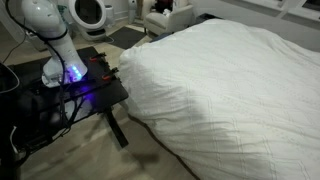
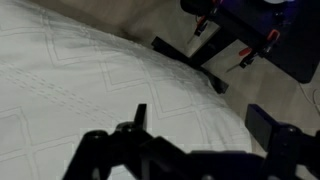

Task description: Uncover the right corner of the bed

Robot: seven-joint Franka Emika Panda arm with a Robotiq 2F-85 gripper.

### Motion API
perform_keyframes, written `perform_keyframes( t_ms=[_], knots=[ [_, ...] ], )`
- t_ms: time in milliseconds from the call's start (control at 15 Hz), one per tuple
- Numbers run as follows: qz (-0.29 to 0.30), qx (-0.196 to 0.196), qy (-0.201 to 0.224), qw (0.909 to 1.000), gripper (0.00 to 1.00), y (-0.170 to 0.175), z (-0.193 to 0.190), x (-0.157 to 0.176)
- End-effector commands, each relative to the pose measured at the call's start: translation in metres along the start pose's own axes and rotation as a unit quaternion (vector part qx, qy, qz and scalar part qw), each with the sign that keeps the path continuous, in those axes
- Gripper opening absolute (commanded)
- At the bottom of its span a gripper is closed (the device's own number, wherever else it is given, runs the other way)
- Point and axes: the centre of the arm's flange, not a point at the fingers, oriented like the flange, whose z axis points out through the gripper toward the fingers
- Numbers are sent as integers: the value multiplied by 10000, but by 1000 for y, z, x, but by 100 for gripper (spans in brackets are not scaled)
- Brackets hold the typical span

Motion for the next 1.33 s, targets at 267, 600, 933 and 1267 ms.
perform_keyframes(
  t_ms=[267, 600, 933, 1267],
  knots=[
    [-358, -71, -427, 9984, 100, -120, 105, 28],
    [-518, -111, -409, 9978, 100, -198, 182, 60],
    [-558, -398, -135, 9976, 100, -292, 273, 81],
    [-381, -1060, 509, 9923, 100, -376, 357, 102]
  ],
)
